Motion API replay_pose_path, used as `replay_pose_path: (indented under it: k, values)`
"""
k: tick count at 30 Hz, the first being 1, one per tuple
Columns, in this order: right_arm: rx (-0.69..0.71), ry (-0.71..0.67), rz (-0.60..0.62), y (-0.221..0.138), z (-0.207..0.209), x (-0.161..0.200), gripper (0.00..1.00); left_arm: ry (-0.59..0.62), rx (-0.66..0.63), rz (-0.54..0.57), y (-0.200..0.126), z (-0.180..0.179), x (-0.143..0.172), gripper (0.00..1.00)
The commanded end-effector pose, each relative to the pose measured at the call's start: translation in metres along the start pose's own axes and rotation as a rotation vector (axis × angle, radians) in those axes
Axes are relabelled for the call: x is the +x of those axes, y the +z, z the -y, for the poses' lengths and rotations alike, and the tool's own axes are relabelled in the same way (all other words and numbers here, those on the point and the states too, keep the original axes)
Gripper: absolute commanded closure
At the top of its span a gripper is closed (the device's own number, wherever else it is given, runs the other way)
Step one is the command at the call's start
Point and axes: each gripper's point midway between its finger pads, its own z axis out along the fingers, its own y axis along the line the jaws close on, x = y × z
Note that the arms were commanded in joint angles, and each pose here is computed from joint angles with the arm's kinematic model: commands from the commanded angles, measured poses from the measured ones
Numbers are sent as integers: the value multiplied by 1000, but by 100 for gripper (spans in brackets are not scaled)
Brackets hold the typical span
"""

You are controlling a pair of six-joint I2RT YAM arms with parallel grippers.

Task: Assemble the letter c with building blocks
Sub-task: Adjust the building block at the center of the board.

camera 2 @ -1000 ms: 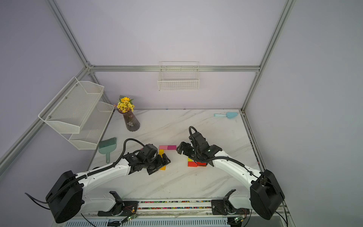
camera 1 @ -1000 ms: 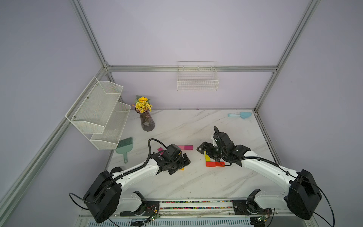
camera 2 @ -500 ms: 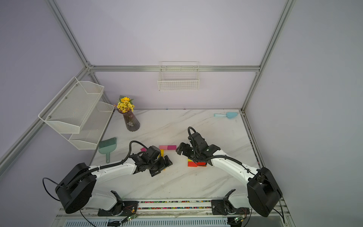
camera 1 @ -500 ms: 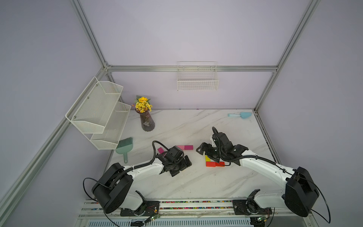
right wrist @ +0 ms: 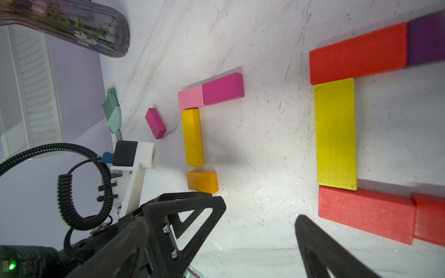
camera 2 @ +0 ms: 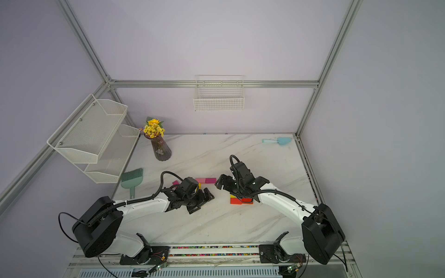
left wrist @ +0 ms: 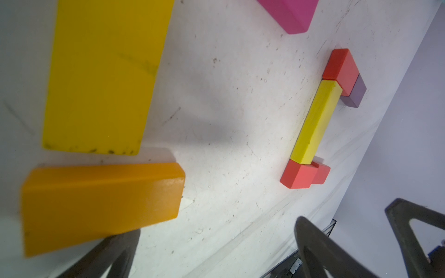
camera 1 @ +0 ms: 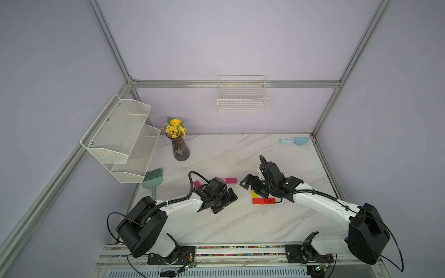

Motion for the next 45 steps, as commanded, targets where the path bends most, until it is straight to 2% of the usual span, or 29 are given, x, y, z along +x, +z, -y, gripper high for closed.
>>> replay_pose_path:
  k: [1, 7, 15, 21, 26, 33, 38, 45]
  values:
    - [-31, -14, 12, -1, -12, -4, 3, -4, -14, -10, 2, 0, 1, 0]
    - [-38, -16, 16, -3, -14, -5, 3, 24, 1, 31, -28, 9, -3, 0]
    - [-54, -22, 1, -1, -15, -2, 3, -34, -41, 113, -60, -18, -23, 0]
    - [-94, -17, -33, 3, -21, 5, 3, -63, -48, 131, -62, -34, -32, 0]
    - [-74, 6, -63, 18, -13, 24, 3, -87, -33, 133, -57, -40, -32, 0]
    - [-64, 54, -21, 31, -4, 48, 3, -87, -2, 103, -53, -40, -29, 0]
    - [-99, 89, 47, 26, -5, 46, 3, -92, 8, 96, -49, -40, -30, 0]
    - [-100, 104, 56, 32, -8, 45, 3, -81, 28, 74, -40, -31, -36, 0]
